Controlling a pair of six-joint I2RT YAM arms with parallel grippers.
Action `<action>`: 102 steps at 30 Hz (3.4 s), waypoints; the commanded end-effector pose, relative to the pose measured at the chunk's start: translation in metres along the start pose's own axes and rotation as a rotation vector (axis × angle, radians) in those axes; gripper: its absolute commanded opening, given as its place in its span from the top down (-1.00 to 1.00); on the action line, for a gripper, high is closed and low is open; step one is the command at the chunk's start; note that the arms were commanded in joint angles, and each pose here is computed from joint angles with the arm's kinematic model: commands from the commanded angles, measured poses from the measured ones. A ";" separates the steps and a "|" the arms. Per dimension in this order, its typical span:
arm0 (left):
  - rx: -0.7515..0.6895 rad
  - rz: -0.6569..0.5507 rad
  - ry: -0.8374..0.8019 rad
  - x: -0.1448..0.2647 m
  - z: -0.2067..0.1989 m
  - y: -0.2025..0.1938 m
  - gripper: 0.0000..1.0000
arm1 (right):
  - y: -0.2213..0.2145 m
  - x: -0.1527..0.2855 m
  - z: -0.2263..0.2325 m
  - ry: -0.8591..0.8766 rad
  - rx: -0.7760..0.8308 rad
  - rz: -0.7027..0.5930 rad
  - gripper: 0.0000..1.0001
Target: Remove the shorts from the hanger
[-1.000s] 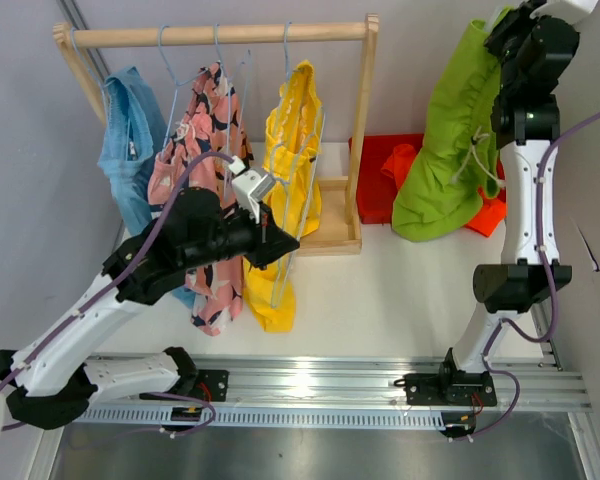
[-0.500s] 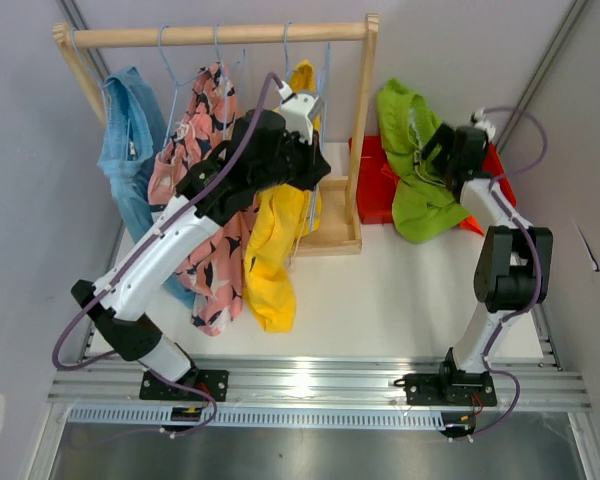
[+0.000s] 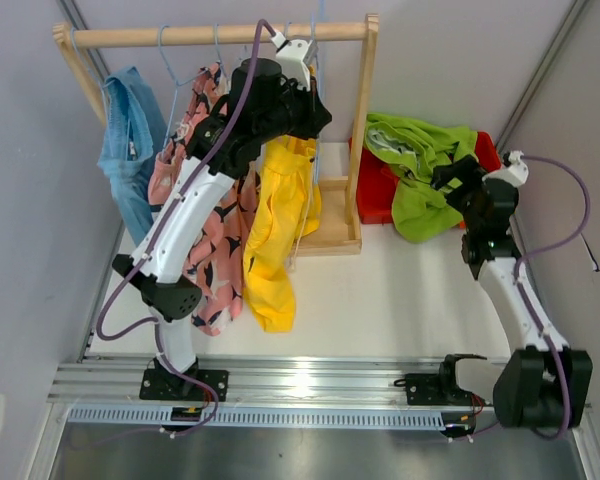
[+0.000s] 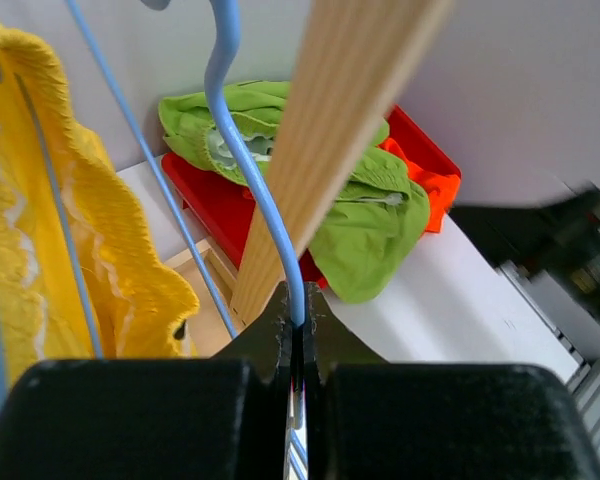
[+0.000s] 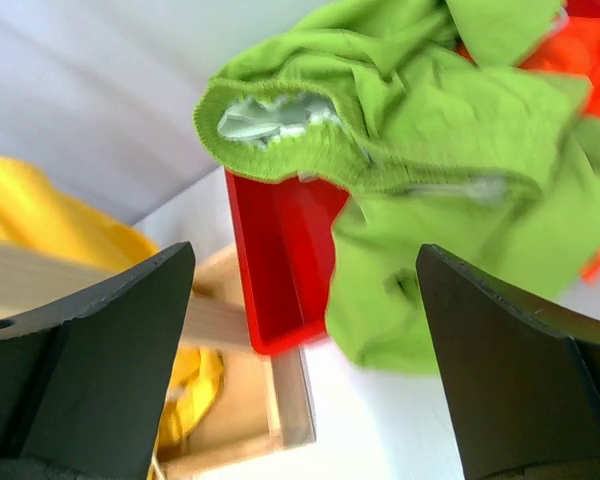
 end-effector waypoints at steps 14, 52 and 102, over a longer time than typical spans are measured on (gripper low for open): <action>0.141 -0.062 -0.109 -0.033 0.019 0.017 0.93 | -0.024 0.106 0.001 0.112 -0.060 -0.011 -0.98; -0.106 -0.161 0.247 0.117 0.043 0.044 -0.59 | -0.025 0.162 0.008 0.118 -0.024 0.016 -0.99; -0.050 -0.097 0.271 0.033 0.082 0.031 1.00 | -0.049 0.163 -0.026 0.040 0.030 0.019 -0.99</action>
Point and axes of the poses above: each gripper's point midway between its finger pads, its own x axis back along the fingers, its own z axis along the line the jaws close on, y = z × x, the point moved 3 cm from there along x, back along the fingers, and after that the axes turned 1 degree about -x, right-handed, at the moved point
